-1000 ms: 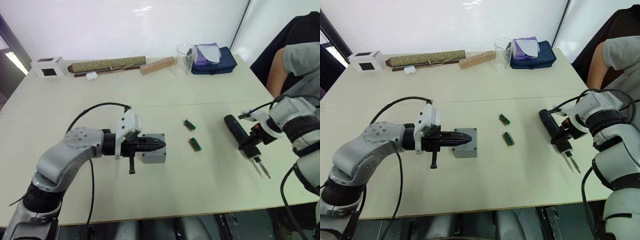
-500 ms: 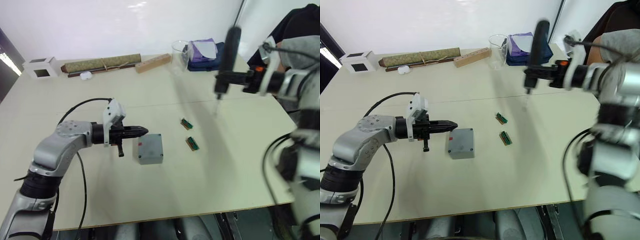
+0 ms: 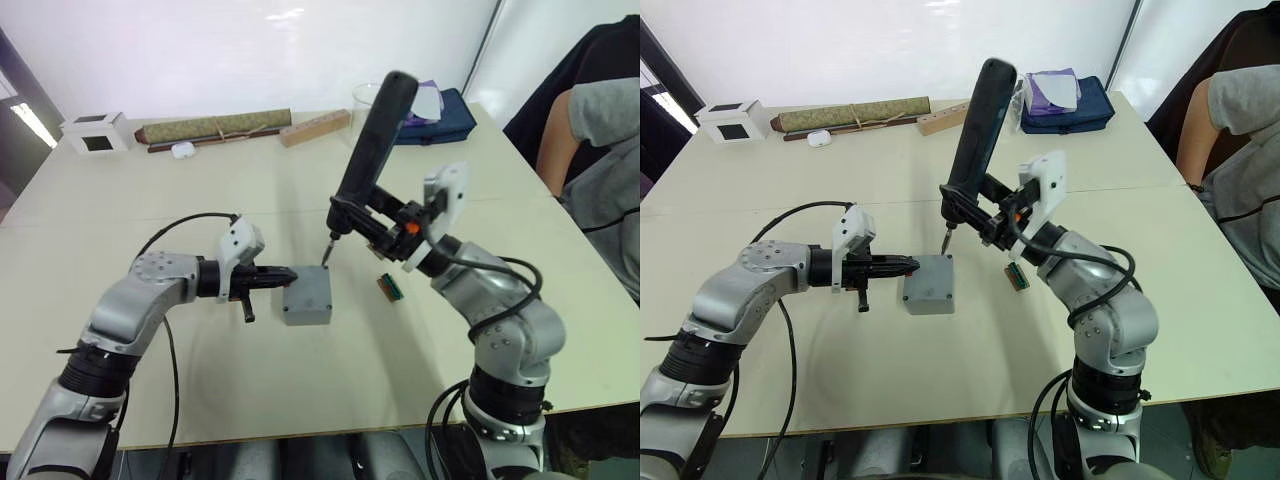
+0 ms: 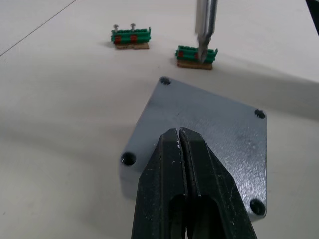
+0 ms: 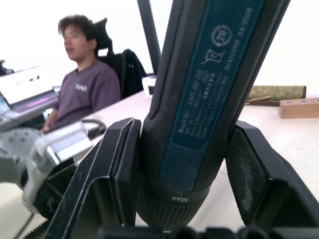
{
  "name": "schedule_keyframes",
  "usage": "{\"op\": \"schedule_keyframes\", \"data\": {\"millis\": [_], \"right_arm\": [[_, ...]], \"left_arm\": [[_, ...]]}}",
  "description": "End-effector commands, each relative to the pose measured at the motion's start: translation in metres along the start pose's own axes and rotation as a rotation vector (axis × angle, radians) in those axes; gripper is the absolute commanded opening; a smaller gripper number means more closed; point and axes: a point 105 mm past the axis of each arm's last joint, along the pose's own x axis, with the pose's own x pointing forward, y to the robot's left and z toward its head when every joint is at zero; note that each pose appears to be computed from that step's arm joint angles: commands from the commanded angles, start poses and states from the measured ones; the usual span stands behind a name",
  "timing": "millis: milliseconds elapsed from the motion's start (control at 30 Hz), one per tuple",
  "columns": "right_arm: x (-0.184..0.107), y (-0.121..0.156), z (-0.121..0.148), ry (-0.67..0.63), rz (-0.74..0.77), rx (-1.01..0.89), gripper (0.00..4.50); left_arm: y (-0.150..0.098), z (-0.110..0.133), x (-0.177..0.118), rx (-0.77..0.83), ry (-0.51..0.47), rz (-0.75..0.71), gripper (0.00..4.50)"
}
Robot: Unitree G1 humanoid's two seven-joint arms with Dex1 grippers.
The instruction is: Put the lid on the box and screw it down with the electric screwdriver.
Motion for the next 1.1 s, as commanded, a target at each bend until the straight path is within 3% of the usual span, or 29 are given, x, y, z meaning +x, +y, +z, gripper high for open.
{"op": "schedule_keyframes", "data": {"millis": [33,100,500,867,1100], "right_arm": [[0.004,0.008,0.011,-0.055,0.033,-0.118,2.15],[0.007,0.006,0.006,-0.045,0.022,-0.14,2.15],[0.004,-0.014,-0.026,0.042,-0.042,-0.223,2.15],[0.004,-0.017,0.007,-0.086,-0.062,-0.161,2.15],[0.005,-0.005,0.013,-0.086,-0.006,-0.118,2.15]], "left_arm": [[-0.004,0.0,0.003,0.067,0.035,-0.011,0.0],[-0.004,-0.006,0.006,0.088,0.068,-0.014,0.0],[-0.002,-0.009,0.011,0.077,0.046,-0.009,0.0],[-0.002,-0.016,0.013,0.078,0.057,-0.021,0.0],[0.0,-0.017,0.014,0.084,0.055,-0.026,0.0]]}}
